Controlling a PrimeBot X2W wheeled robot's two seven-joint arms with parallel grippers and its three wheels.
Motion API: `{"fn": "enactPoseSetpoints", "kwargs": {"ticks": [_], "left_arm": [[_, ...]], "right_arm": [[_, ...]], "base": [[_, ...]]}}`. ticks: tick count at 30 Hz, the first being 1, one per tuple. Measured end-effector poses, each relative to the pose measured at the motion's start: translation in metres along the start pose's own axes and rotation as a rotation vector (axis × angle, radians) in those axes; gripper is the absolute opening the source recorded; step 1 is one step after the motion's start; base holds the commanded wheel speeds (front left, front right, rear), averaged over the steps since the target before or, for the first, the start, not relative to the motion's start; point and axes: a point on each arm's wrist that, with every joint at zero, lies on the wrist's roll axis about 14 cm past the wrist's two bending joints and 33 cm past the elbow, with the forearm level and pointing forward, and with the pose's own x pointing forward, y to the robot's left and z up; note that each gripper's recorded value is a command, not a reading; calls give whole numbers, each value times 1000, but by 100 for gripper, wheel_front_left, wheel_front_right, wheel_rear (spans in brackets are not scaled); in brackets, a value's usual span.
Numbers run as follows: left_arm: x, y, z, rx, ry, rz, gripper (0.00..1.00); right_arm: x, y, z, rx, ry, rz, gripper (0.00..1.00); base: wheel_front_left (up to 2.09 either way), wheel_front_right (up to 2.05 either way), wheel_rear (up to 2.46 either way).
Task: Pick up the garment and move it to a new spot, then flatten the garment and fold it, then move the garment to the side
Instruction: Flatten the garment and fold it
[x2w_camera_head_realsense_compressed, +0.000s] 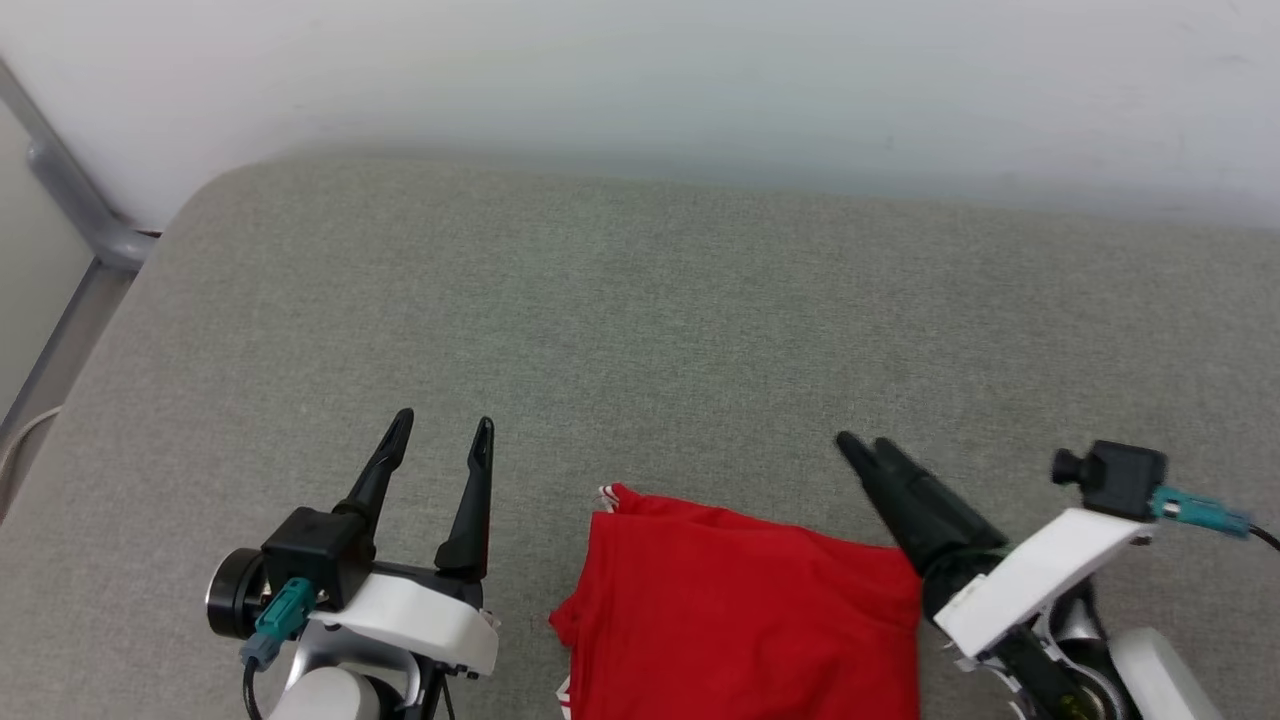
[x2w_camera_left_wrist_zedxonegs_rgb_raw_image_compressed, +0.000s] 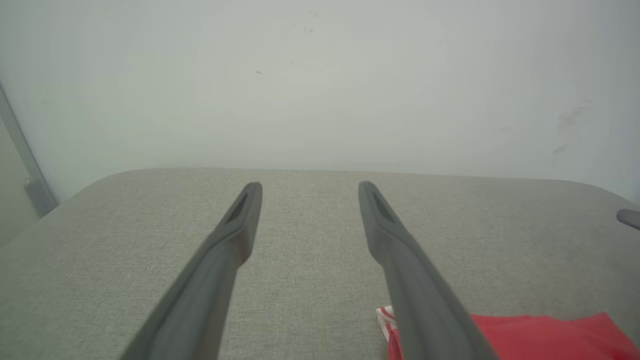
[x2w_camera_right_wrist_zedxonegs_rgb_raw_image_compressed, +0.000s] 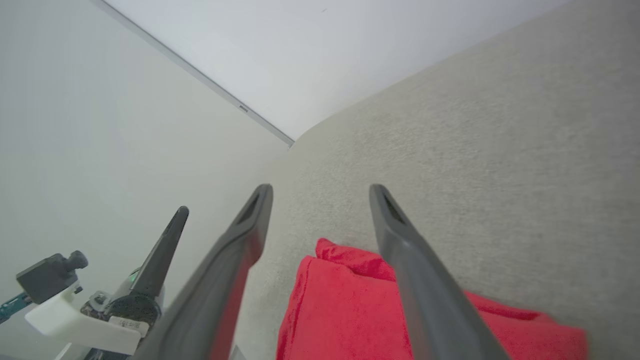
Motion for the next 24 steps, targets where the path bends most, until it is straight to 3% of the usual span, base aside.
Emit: {"fn": "enactPoseSetpoints", "kwargs": {"ticks": [6, 11, 18, 24], "left_arm": [[-1, -6, 1, -1, -4, -16, 100], [-5, -11, 3, -2, -8, -30, 100], [-14, -11, 0, 15, 2, -26, 100], [-25, -5, -1, 43, 7, 1, 100]], "right_arm": [[-50, -50, 56, -298, -215, -228, 100], [-96, -64, 88, -497, -341, -385, 100], [-131, -33, 111, -771, -482, -427, 100], [-146, -29, 99, -815, -465, -456, 100]], "base": [[0, 0, 0], [0, 0, 0], [0, 0, 0], [0, 0, 0]]}}
